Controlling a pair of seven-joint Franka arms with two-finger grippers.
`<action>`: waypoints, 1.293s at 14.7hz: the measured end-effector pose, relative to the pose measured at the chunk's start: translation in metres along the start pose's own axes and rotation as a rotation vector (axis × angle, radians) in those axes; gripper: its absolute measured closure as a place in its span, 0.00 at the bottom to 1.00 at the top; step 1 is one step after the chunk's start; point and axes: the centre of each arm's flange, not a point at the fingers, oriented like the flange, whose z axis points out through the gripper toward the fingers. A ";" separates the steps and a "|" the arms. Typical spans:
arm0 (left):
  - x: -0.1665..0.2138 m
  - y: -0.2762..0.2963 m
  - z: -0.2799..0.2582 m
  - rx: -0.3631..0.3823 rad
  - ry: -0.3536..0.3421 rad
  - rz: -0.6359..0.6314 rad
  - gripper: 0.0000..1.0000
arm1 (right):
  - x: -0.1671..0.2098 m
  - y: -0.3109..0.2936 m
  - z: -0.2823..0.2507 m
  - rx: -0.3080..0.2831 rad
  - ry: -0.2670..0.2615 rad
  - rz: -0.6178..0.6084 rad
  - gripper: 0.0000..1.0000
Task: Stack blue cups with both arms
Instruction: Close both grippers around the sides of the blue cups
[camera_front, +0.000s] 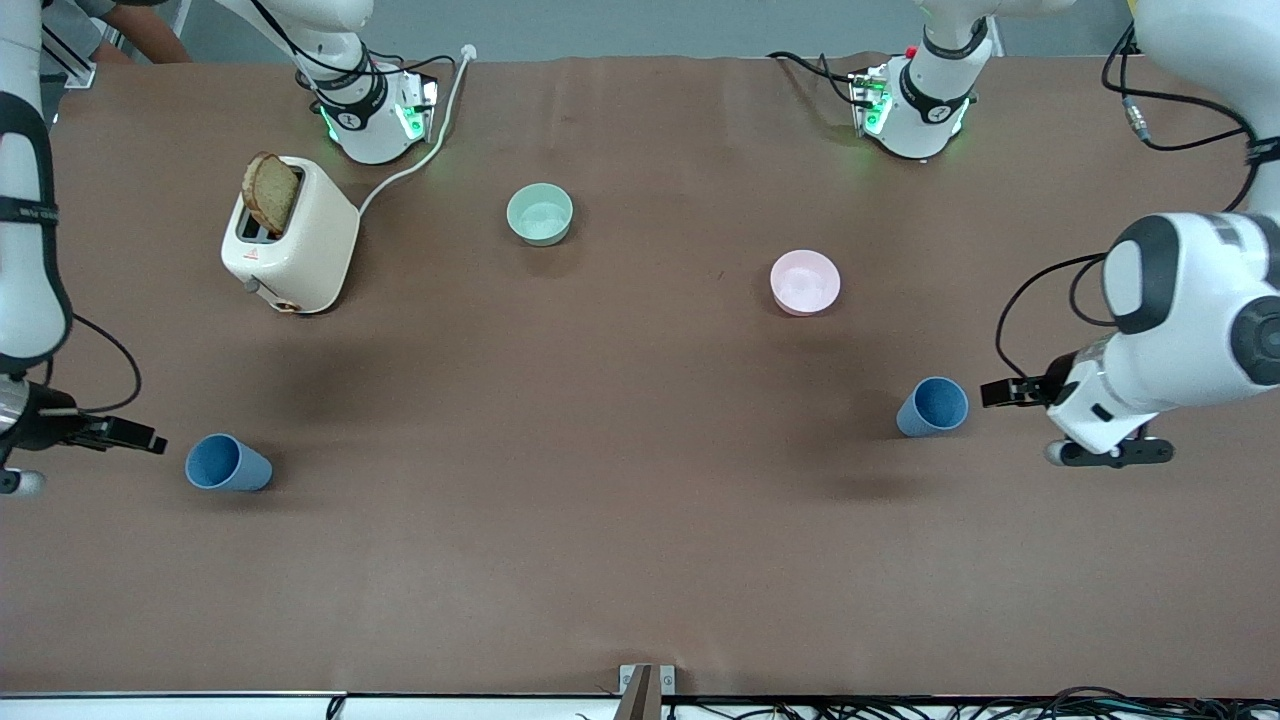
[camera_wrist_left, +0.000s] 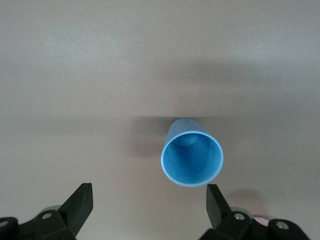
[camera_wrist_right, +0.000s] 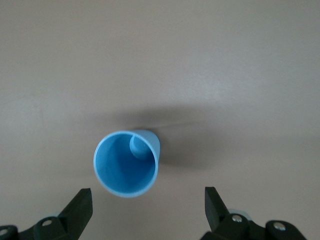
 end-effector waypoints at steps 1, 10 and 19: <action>-0.001 0.003 0.014 0.002 -0.007 0.005 0.00 | 0.001 0.002 0.013 0.001 -0.004 0.001 0.01; 0.009 0.009 0.096 0.010 -0.072 0.012 0.03 | 0.001 0.013 0.080 0.024 -0.034 0.017 0.10; 0.009 0.010 0.109 0.013 -0.092 0.014 0.77 | 0.001 0.010 0.090 0.028 -0.040 0.013 0.72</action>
